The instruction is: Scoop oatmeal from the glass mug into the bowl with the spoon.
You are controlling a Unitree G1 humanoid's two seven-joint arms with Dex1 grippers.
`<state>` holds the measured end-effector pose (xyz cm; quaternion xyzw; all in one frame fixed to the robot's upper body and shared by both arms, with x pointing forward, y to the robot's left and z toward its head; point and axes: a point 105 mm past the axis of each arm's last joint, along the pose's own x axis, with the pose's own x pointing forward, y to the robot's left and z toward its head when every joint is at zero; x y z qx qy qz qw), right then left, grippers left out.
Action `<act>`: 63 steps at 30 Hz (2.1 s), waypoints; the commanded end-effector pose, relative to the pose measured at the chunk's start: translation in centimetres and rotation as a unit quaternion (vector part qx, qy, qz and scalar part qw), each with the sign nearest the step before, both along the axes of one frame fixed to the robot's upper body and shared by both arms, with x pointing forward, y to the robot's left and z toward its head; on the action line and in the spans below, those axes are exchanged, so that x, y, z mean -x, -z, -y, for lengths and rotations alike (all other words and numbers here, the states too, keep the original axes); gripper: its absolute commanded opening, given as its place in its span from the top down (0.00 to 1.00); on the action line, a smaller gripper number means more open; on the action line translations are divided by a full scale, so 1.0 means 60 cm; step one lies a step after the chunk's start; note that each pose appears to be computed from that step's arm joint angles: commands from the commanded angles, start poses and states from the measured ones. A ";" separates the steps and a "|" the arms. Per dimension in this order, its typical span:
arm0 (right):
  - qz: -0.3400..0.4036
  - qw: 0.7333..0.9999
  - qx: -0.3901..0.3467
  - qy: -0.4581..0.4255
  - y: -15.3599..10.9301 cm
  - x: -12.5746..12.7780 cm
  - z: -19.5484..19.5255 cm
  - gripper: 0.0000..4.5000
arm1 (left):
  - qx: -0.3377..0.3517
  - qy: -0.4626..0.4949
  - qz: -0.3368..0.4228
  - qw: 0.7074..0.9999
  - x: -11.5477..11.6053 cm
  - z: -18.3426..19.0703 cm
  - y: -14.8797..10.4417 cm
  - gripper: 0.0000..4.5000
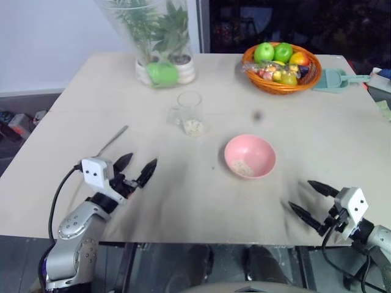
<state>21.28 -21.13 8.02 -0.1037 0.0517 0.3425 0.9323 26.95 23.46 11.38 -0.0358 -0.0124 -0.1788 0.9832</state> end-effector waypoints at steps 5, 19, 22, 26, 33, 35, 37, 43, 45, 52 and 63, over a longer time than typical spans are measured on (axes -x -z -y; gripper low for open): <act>0.091 0.991 -0.079 -0.055 -0.076 0.006 -0.028 0.00 | -0.007 -0.023 0.029 0.999 -0.009 -0.013 -0.013 0.04; 0.137 0.948 -0.146 -0.248 -0.160 0.028 -0.125 0.00 | -0.040 -0.108 -0.070 0.991 -0.054 -0.126 -0.031 0.04; 0.145 0.945 -0.132 -0.262 -0.161 0.031 -0.130 0.00 | -0.078 -0.096 -0.097 0.988 -0.061 -0.153 -0.044 0.04; 0.157 0.941 -0.125 -0.272 -0.166 0.035 -0.137 0.00 | -0.116 -0.116 -0.153 0.974 -0.073 -0.206 -0.042 0.04; 0.172 0.941 -0.109 -0.270 -0.166 0.034 -0.142 0.00 | -0.158 -0.084 -0.213 0.961 -0.106 -0.244 -0.042 0.04; 0.174 0.943 -0.108 -0.260 -0.166 0.031 -0.140 0.00 | -0.160 -0.069 -0.236 0.956 -0.117 -0.246 -0.036 0.04; 0.177 0.945 -0.109 -0.254 -0.167 0.031 -0.140 0.00 | -0.172 -0.065 -0.254 0.949 -0.128 -0.250 -0.030 0.04; 0.180 0.948 -0.109 -0.238 -0.168 0.031 -0.142 0.00 | -0.195 -0.052 -0.279 0.939 -0.147 -0.243 -0.011 0.04; 0.181 0.950 -0.107 -0.230 -0.169 0.032 -0.140 0.00 | -0.203 -0.045 -0.284 0.936 -0.149 -0.237 -0.001 0.04; 0.181 0.953 -0.105 -0.220 -0.170 0.032 -0.144 0.00 | -0.210 -0.040 -0.277 0.937 -0.150 -0.233 0.012 0.04; 0.179 0.953 -0.102 -0.222 -0.172 0.020 -0.145 0.00 | -0.190 -0.049 -0.270 0.943 -0.149 -0.235 0.013 0.99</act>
